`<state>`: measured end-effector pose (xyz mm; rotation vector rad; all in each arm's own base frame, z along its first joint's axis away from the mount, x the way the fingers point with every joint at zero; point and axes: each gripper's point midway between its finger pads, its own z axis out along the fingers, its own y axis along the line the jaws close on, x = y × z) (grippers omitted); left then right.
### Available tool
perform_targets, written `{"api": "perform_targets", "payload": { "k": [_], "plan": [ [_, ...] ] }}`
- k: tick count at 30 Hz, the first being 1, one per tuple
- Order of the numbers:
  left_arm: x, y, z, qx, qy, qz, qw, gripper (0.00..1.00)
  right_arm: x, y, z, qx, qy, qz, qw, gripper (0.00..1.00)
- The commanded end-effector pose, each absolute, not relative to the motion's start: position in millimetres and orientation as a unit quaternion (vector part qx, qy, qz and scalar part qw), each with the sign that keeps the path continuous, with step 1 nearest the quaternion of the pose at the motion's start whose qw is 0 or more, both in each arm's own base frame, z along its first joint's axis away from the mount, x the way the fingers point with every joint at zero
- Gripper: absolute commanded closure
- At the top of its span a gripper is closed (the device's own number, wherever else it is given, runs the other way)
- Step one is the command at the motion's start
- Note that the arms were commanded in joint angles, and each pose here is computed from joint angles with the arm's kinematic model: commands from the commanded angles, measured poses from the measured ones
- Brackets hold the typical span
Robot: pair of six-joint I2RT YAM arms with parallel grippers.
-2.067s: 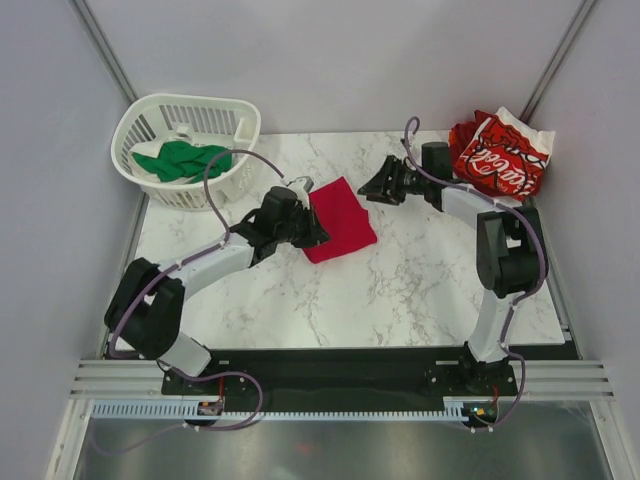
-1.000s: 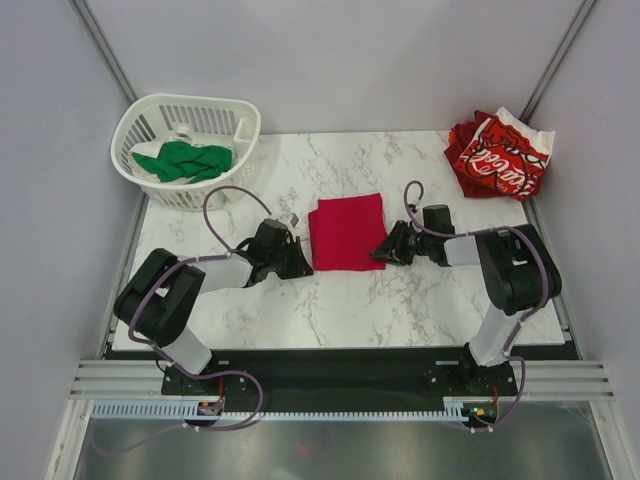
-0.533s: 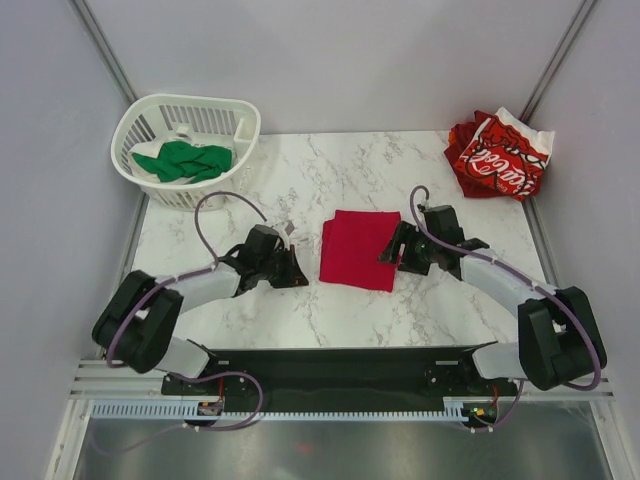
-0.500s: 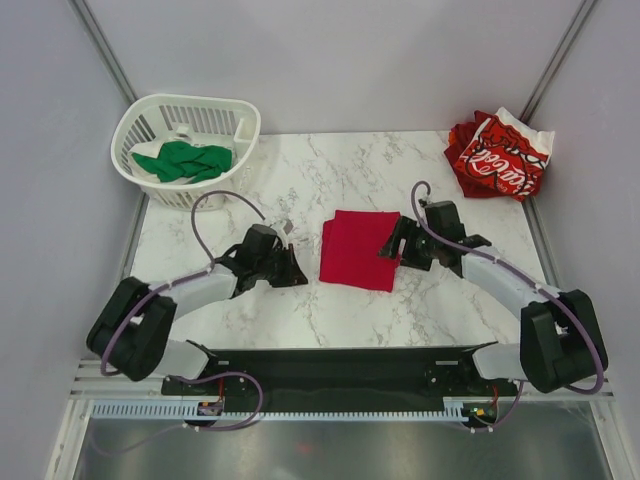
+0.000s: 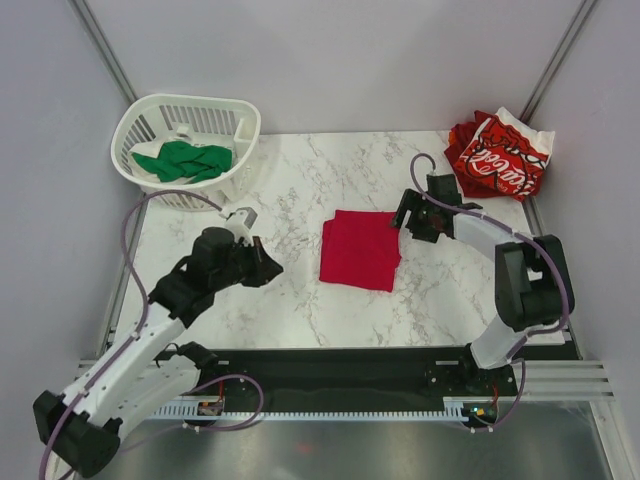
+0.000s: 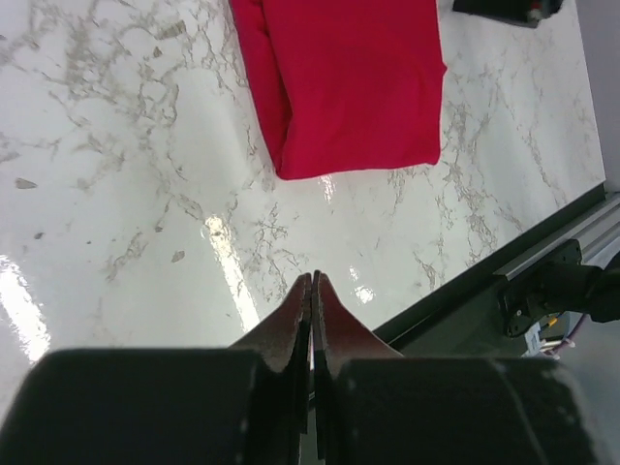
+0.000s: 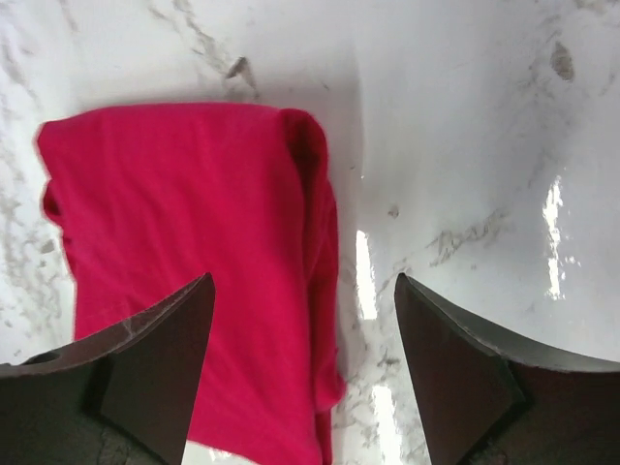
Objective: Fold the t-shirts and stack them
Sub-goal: Neatly place the folded tshirt to the corner
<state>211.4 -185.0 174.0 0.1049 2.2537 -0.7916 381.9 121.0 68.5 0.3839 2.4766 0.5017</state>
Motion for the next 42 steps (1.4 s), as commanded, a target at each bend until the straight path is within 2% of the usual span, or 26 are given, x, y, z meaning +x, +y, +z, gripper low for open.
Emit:
{"api": "perform_targets", "payload": {
  "k": [1, 8, 11, 14, 15, 17, 18, 19, 20, 24, 27, 35, 42],
  "plan": [
    [197, -155, 192, 0.056, 0.872, -0.263, 0.410, 0.94, 414, 136, 75, 0.122, 0.913, 0.233, 0.311, 0.18],
    [183, -136, 222, 0.042, 0.839, -0.269, 0.472, 0.89, 412, 151, 27, 0.138, 0.913, 0.277, 0.264, 0.25],
    [179, -123, 231, 0.021, 0.834, -0.256, 0.489, 0.89, 406, 158, 10, 0.139, 0.911, 0.299, 0.248, 0.30],
    [177, -117, 234, 0.017, 0.826, -0.253, 0.503, 0.87, 398, 163, -2, 0.143, 0.908, 0.314, 0.238, 0.43],
    [179, -113, 235, 0.008, 0.822, -0.246, 0.513, 0.86, 393, 163, -7, 0.147, 0.908, 0.315, 0.232, 0.54],
    [180, -108, 232, 0.000, 0.823, -0.237, 0.516, 0.86, 391, 164, -11, 0.146, 0.907, 0.320, 0.233, 0.66],
    [180, -108, 231, -0.001, 0.824, -0.237, 0.515, 0.86, 391, 165, -11, 0.142, 0.906, 0.323, 0.234, 0.79],
    [181, -108, 231, -0.001, 0.824, -0.235, 0.515, 0.86, 393, 167, -10, 0.139, 0.903, 0.330, 0.237, 0.86],
    [181, -108, 230, 0.000, 0.825, -0.234, 0.514, 0.86, 392, 171, -9, 0.134, 0.901, 0.341, 0.234, 0.98],
    [184, -110, 225, 0.002, 0.833, -0.228, 0.505, 0.86, 402, 184, 20, 0.121, 0.876, 0.389, 0.257, 1.00],
    [184, -111, 225, 0.004, 0.834, -0.228, 0.502, 0.86, 417, 189, 64, 0.104, 0.859, 0.406, 0.295, 1.00],
    [184, -110, 225, 0.002, 0.833, -0.227, 0.504, 0.86, 457, 180, 177, 0.057, 0.841, 0.370, 0.391, 1.00],
    [184, -109, 227, 0.001, 0.830, -0.228, 0.509, 0.86, 484, 174, 221, 0.054, 0.833, 0.348, 0.427, 1.00]
  ]
}}
